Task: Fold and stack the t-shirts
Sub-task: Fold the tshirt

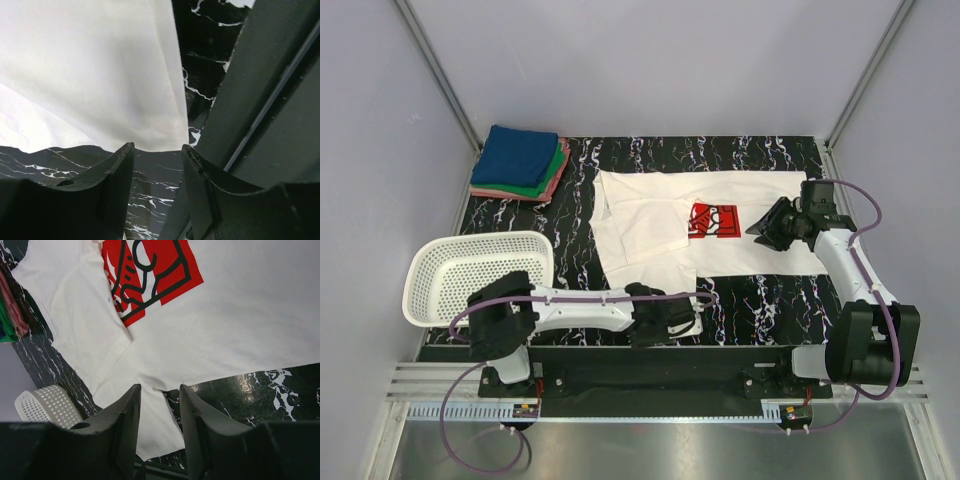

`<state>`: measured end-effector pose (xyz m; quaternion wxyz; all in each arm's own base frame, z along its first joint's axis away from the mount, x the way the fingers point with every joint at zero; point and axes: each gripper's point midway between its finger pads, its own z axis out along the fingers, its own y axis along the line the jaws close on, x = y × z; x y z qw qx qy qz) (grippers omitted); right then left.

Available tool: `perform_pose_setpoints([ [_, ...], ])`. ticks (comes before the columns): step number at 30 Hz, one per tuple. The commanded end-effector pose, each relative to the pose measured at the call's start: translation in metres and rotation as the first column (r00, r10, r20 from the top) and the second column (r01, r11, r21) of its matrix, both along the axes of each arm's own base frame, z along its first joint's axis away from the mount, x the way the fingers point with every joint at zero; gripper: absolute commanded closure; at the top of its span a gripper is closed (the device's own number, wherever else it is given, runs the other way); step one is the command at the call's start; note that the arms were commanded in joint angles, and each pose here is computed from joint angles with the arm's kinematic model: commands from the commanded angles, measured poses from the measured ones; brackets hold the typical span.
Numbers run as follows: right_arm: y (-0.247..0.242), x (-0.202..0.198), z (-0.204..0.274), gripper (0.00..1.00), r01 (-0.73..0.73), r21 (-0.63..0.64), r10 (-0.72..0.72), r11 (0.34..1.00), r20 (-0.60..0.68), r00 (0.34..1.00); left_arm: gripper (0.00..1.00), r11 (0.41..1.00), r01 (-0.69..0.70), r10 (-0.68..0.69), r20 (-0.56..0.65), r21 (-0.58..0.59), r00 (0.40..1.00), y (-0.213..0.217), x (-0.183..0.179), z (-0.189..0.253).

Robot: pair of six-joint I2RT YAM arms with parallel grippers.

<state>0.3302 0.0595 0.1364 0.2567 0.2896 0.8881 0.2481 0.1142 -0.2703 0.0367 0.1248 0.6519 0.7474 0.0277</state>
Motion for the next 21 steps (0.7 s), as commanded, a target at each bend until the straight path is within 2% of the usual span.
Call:
perform_pose_setpoints([
  [1, -0.002, 0.008, 0.009, 0.56, -0.015, -0.007, 0.016, 1.000, 0.049, 0.999, 0.53, 0.999, 0.035, -0.036, -0.069, -0.028, 0.997, -0.010, -0.011, 0.009],
  [3, -0.004, 0.007, 0.008, 0.56, -0.011, -0.009, 0.011, 1.000, 0.046, 0.999, 0.53, 0.999, 0.039, -0.041, -0.099, -0.022, 0.994, -0.007, -0.017, 0.008],
  [12, -0.004, 0.007, 0.007, 0.56, -0.008, 0.004, 0.008, 1.000, 0.046, 0.999, 0.55, 1.000, 0.016, -0.018, -0.074, -0.020, 0.997, -0.003, -0.014, -0.006],
  [21, -0.007, 0.006, 0.002, 0.56, -0.008, 0.007, 0.008, 1.000, 0.040, 0.999, 0.57, 0.999, 0.027, -0.025, -0.072, 0.036, 0.997, 0.005, -0.014, -0.028],
])
